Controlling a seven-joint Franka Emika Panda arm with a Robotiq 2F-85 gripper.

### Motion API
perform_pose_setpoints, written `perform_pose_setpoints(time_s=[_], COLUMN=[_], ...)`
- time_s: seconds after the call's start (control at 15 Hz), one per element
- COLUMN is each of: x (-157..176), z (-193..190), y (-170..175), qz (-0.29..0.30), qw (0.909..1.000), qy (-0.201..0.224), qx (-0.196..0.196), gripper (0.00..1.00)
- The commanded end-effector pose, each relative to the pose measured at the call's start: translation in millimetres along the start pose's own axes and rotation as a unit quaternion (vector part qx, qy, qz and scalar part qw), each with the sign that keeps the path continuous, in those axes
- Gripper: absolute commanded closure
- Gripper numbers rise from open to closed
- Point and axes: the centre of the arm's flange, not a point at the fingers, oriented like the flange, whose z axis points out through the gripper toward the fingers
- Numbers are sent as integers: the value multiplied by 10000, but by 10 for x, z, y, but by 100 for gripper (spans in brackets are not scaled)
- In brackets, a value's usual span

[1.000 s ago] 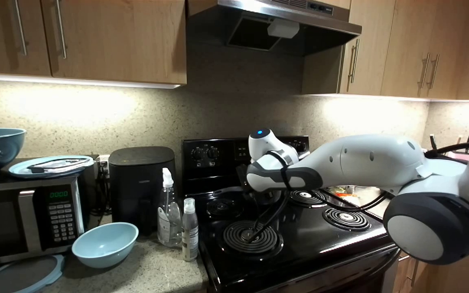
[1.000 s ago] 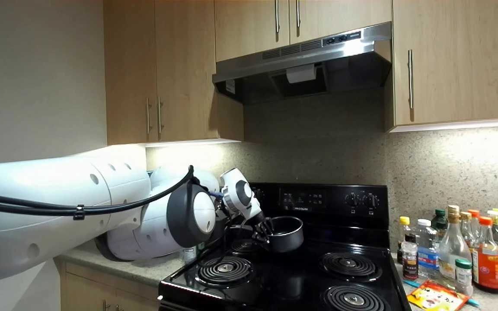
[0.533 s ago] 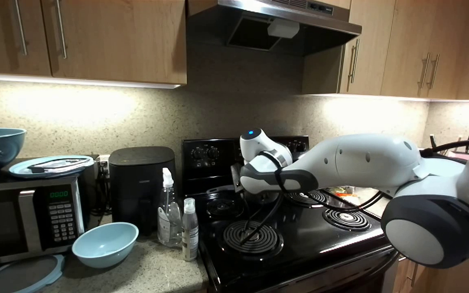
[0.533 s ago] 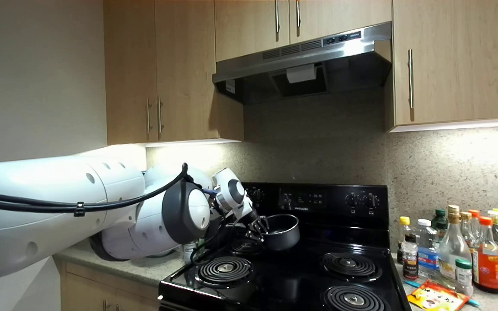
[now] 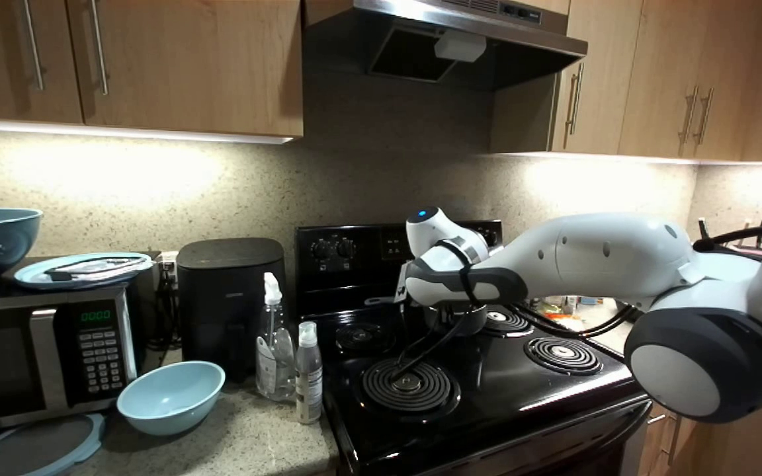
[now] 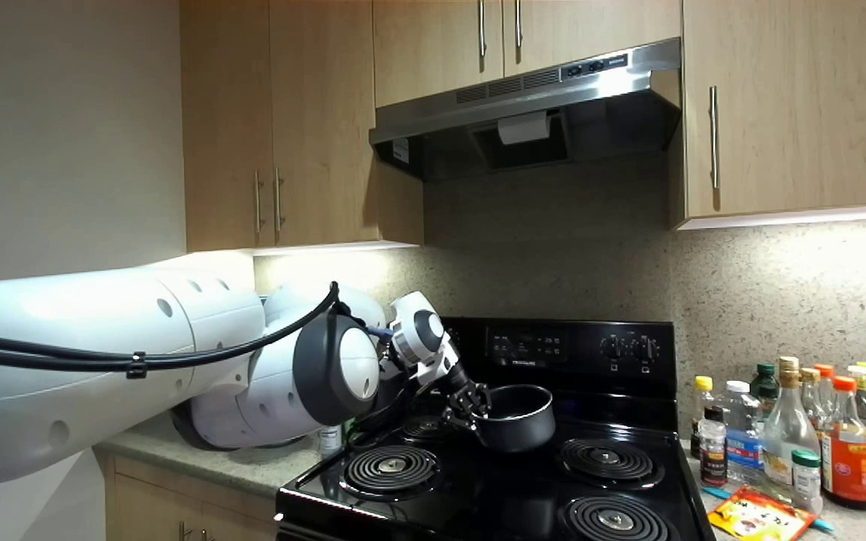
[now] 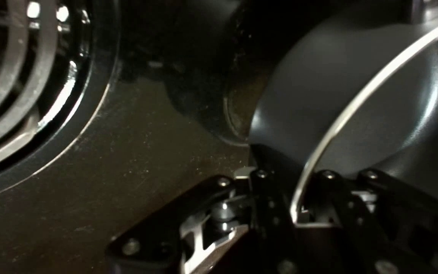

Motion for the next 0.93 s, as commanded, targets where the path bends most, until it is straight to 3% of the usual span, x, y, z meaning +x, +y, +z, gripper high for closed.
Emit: perform_pose_setpoints(time_s=[0.0, 0.2, 0.4, 0.53, 0.87], x=[737, 957, 1332, 1562, 1522], z=[-167, -5, 158, 251, 302], y=[208, 61, -196, -305, -317], qz=[958, 1527, 1917, 1999, 906], qw=[9953, 9882, 9810, 9794, 9935], qy=[-49, 52, -100, -214, -563], qx=[-87, -109, -289, -208, 397], gripper=[98, 98, 98, 98, 98])
